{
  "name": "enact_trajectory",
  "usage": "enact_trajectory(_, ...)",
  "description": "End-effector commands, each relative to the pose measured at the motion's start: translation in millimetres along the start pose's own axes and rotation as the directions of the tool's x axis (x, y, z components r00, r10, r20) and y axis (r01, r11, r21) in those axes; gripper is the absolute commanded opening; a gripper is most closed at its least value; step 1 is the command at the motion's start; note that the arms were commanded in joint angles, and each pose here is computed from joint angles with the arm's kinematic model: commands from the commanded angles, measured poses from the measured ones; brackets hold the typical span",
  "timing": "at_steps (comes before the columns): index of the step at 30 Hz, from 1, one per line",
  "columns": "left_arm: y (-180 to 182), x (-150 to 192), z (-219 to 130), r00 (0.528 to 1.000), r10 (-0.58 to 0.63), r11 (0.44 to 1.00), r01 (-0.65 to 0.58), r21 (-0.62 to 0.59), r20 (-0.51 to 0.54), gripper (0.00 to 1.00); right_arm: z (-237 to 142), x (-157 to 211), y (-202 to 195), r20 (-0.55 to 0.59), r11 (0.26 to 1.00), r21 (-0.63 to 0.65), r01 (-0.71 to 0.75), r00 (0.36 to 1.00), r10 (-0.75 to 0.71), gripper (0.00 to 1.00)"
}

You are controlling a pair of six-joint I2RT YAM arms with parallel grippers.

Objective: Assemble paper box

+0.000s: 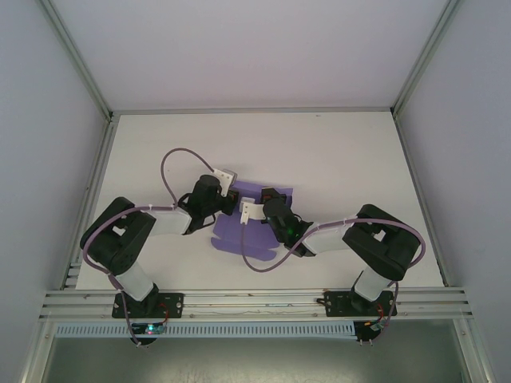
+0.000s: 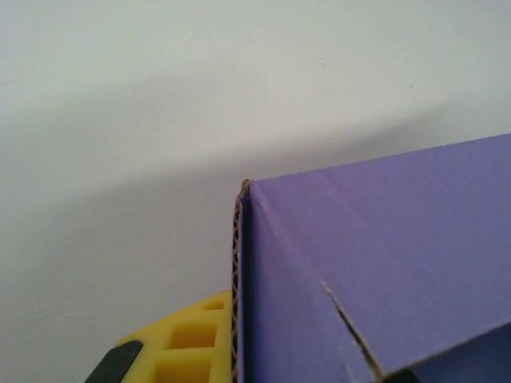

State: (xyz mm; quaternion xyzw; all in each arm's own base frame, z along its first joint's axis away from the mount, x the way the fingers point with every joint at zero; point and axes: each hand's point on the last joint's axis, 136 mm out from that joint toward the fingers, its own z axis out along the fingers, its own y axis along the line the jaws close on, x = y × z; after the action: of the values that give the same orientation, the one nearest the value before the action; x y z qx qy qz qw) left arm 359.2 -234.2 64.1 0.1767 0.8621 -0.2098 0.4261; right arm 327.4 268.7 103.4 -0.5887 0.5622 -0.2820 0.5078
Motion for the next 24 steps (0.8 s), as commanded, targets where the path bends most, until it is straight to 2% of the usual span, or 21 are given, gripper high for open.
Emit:
enact_trajectory(1, 34, 2, 4, 0.999, -0.016, 0.973, 0.026, -0.231, 0.046, 0.00, -4, -8, 17, 0.022, 0.998, -0.067, -0.012, 1.000, 0.014, 0.00)
enact_trajectory(4, 49, 7, 1, 0.997, -0.031, 0.934, 0.055, -0.353, 0.072, 0.00, -3, -8, 17, 0.013, 0.998, -0.064, -0.024, 1.000, 0.025, 0.00)
enact_trajectory(9, 49, 17, 7, 0.998, 0.025, 0.908, 0.001, -0.419, 0.055, 0.00, -3, -7, 17, 0.001, 0.997, -0.056, -0.047, 0.999, 0.047, 0.00)
enact_trajectory(13, 55, 25, 6, 1.000, 0.014, 0.894, -0.006, -0.449, 0.014, 0.00, -3, -5, 16, -0.008, 0.997, -0.048, -0.054, 0.999, 0.054, 0.00)
enact_trajectory(14, 53, 25, 7, 1.000, 0.013, 0.900, -0.008, -0.437, 0.009, 0.04, -3, -5, 15, -0.009, 0.998, -0.044, -0.055, 0.998, 0.055, 0.00)
enact_trajectory(15, 49, 26, 6, 1.000, 0.016, 0.907, -0.015, -0.421, -0.001, 0.16, -4, -5, 14, -0.007, 0.997, -0.044, -0.056, 0.998, 0.055, 0.00)
enact_trajectory(17, 42, 26, 7, 1.000, 0.017, 0.924, -0.020, -0.382, -0.012, 0.29, -4, -4, 14, -0.009, 0.998, -0.043, -0.054, 0.999, 0.054, 0.00)
enact_trajectory(18, 40, 27, 6, 1.000, 0.016, 0.930, -0.019, -0.367, -0.012, 0.35, -3, -5, 13, -0.008, 0.998, -0.044, -0.052, 0.999, 0.052, 0.00)
enact_trajectory(19, 38, 27, 7, 1.000, 0.015, 0.935, -0.018, -0.354, -0.012, 0.35, -3, -4, 13, -0.010, 0.998, -0.043, -0.047, 0.999, 0.046, 0.00)
enact_trajectory(21, 39, 29, 7, 1.000, 0.015, 0.934, -0.020, -0.357, -0.015, 0.32, -3, -5, 13, -0.010, 0.998, -0.042, -0.044, 0.999, 0.044, 0.00)
enact_trajectory(22, 39, 29, 7, 1.000, 0.021, 0.932, -0.027, -0.362, -0.019, 0.25, -2, -5, 12, -0.010, 0.998, -0.043, -0.044, 0.999, 0.043, 0.00)
enact_trajectory(24, 42, 26, 8, 1.000, 0.021, 0.924, -0.023, -0.381, -0.010, 0.00, -3, -6, 14, -0.006, 0.998, -0.048, -0.037, 0.999, 0.037, 0.00)
